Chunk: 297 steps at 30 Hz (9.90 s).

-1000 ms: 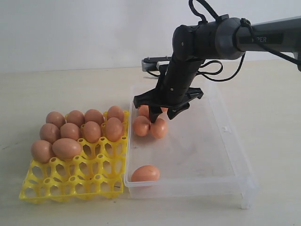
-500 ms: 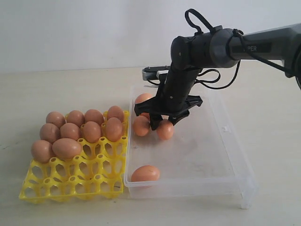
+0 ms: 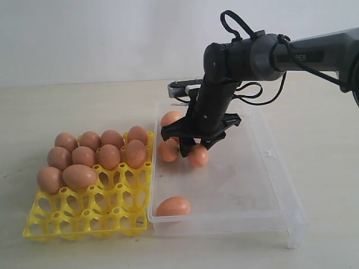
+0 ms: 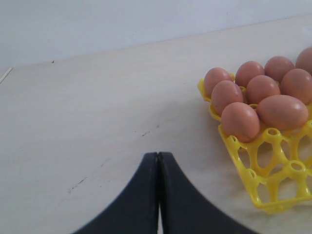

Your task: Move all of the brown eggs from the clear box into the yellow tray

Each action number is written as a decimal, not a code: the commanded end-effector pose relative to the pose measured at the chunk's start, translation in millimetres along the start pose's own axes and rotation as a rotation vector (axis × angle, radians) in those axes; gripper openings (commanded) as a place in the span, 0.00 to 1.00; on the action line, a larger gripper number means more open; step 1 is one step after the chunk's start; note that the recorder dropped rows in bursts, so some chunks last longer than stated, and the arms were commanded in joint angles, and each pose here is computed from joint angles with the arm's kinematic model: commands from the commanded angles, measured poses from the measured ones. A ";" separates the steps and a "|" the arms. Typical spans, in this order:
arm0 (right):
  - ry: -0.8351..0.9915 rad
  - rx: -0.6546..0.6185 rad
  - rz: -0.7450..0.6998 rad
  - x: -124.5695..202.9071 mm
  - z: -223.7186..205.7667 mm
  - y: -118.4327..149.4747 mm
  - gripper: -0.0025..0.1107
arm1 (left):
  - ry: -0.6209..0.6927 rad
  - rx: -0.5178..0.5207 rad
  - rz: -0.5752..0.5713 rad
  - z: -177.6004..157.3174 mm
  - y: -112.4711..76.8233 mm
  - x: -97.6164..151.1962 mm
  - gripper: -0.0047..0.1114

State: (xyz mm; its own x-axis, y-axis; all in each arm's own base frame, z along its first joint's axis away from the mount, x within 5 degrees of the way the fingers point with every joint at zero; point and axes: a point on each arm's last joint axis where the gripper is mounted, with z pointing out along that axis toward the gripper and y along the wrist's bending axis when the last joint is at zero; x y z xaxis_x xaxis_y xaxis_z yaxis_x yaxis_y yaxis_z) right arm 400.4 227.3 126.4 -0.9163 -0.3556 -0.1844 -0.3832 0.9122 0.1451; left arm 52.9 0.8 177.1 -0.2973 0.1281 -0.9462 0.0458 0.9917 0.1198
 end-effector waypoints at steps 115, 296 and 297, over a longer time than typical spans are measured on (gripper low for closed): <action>-0.652 -0.083 -0.666 122.5 -41.2 135.9 0.02 | -0.016 0.005 -0.006 -0.8 -0.1 -2.0 0.04; -0.245 0.075 -0.401 -17.9 -61.3 26.3 0.43 | -0.016 0.005 -0.006 -0.8 -0.1 -2.0 0.04; -0.233 0.081 -0.406 -18.1 -57.7 25.3 0.43 | -0.016 0.005 -0.006 -0.8 -0.1 -2.0 0.04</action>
State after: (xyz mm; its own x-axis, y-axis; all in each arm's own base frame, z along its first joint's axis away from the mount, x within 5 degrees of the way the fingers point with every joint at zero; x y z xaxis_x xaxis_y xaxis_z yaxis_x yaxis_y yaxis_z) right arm 394.4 247.3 194.9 -0.6460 -0.6144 -0.4529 -0.6800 0.7328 -0.0242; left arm 52.9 0.8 177.1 -0.2973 0.1281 -0.9462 0.0458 0.9917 0.1198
